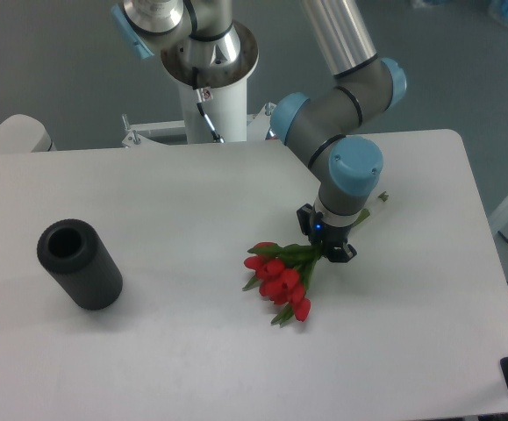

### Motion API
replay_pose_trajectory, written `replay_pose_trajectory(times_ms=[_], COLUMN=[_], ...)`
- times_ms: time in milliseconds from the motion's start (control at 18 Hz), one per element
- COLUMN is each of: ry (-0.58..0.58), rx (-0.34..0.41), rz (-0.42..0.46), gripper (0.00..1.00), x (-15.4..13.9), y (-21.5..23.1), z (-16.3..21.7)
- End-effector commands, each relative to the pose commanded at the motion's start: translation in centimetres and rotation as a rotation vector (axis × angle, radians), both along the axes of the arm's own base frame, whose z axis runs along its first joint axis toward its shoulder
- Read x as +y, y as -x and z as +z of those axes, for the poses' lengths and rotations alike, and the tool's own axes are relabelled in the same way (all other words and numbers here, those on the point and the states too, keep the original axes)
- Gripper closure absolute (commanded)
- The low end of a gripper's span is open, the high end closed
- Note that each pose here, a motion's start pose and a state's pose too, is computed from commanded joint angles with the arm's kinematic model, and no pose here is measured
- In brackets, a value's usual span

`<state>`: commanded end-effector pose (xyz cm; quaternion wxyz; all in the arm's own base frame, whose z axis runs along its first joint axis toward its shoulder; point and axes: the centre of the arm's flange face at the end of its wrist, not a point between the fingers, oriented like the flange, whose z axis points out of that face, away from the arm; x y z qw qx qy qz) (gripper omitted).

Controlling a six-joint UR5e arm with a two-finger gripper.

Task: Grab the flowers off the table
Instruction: 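Close the gripper around the green tulip stems, then lift the gripped tulip bunch up off the table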

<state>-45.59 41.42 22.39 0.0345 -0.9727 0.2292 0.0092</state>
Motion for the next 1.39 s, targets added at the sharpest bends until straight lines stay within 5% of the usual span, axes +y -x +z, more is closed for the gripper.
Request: replay_pose_trajectory(times_ms=[389,1000,1389], ry=[-0.019,0.073,0.083], rx=[0.053,-0.003,0.000], rz=[-0.035,-0.100,-0.114], gripper=[0.99,1.00,1.00], x=[3.2,9.0,9.9], y=[1.1,3.2,3.0], z=[3.5,8.3,8.8])
